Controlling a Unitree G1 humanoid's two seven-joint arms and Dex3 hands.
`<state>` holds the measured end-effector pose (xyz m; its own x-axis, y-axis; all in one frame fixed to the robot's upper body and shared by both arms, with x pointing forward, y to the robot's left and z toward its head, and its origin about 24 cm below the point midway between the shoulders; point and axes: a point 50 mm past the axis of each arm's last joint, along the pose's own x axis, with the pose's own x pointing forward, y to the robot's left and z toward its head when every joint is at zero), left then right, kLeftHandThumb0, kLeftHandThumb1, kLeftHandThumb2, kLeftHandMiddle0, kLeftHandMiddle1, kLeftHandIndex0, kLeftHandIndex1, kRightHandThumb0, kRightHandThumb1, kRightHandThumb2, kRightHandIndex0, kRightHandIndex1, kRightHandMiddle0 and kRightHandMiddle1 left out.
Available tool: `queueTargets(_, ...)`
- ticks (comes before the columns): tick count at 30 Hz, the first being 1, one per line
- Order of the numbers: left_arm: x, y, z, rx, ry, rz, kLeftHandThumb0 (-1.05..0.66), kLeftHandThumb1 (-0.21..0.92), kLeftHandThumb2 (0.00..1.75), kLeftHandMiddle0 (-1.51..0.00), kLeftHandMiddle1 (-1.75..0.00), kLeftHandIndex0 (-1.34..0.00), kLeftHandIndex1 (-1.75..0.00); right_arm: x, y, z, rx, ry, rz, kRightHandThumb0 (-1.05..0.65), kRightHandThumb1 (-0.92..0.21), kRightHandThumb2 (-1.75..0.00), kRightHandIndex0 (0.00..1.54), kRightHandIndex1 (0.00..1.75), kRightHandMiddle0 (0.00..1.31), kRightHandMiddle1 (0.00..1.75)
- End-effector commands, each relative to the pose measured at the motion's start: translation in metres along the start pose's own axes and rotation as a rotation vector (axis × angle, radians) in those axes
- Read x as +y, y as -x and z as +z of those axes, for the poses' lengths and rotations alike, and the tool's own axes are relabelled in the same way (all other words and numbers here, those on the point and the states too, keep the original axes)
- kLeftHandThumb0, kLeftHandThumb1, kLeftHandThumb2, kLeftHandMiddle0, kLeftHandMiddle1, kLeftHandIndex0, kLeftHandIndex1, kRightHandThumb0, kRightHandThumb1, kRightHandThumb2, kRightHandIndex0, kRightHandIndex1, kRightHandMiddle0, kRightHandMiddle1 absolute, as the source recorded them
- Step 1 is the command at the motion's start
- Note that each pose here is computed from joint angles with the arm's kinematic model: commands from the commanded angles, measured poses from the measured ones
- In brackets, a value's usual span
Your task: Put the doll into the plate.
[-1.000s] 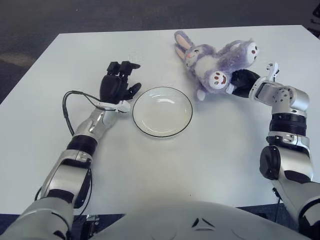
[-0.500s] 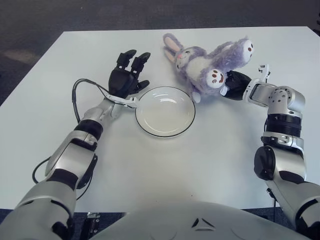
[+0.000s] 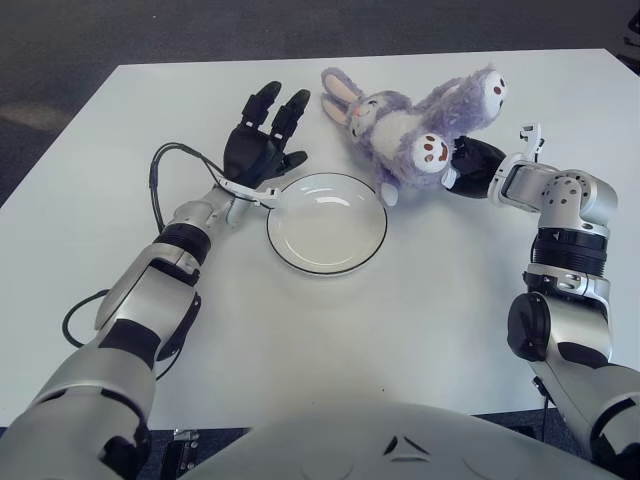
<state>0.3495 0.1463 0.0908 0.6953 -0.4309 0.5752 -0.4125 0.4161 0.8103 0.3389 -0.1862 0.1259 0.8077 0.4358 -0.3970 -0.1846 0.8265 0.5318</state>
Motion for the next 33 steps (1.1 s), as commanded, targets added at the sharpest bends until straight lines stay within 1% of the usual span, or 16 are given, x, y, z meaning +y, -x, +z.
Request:
queueTargets(1,0.005,-0.004,-0.003,0.02,0.017,0.009,-0.78,0.92,0.59,-0.09,-0.35,0.0,-0.31,0.002,0.001,0.0,-0.005,-0.007,0.026,0.0,-0.51,-1.09,0.36,1.75,0.34,1.75)
queueTargets(9,0.008,-0.008,-0.005,0.042,0.041,0.018,-0.73,0.92,0.63,-0.11,-0.38,0.0,-0.36,0.001,0.0,-0.002,-0.012,0.01,0.039,0.0,-0.45,-1.16,0.4,1.75,0.38,1.75)
queueTargets(17,0.01,-0.016,-0.005,0.038,0.024,0.023,-0.7,0.92,0.59,-0.11,-0.41,0.0,-0.38,0.0,0.0,-0.002,-0.013,0.002,0.055,0.0,-0.48,-1.13,0.38,1.75,0.36,1.75)
queueTargets(20,0.011,-0.022,-0.003,0.014,0.0,0.036,-0.7,0.92,0.55,-0.1,-0.42,0.0,-0.37,0.001,-0.001,-0.001,-0.013,-0.003,0.063,0.0,-0.49,-1.13,0.38,1.75,0.36,1.75)
queueTargets(26,0.012,-0.028,-0.001,-0.003,-0.018,0.046,-0.71,0.86,0.46,-0.07,-0.42,0.0,-0.31,0.004,-0.001,0.0,-0.018,-0.008,0.075,0.0,-0.52,-1.09,0.36,1.75,0.34,1.75)
queueTargets(28,0.013,-0.032,0.0,-0.007,-0.024,0.051,-0.7,0.81,0.44,-0.06,-0.42,0.0,-0.28,0.005,-0.002,0.001,-0.025,-0.004,0.088,0.0,-0.5,-1.1,0.37,1.75,0.35,1.75)
queueTargets(29,0.013,-0.033,0.0,-0.009,-0.027,0.053,-0.71,0.78,0.45,-0.05,-0.41,0.0,-0.27,0.006,-0.002,0.001,-0.03,0.0,0.095,0.0,-0.47,-1.15,0.39,1.75,0.37,1.75)
queueTargets(33,0.015,-0.038,0.001,-0.017,-0.05,0.057,-0.72,0.72,0.46,-0.04,-0.4,0.0,-0.24,0.009,-0.005,0.003,-0.052,0.019,0.103,0.0,-0.4,-1.23,0.44,1.75,0.42,1.75)
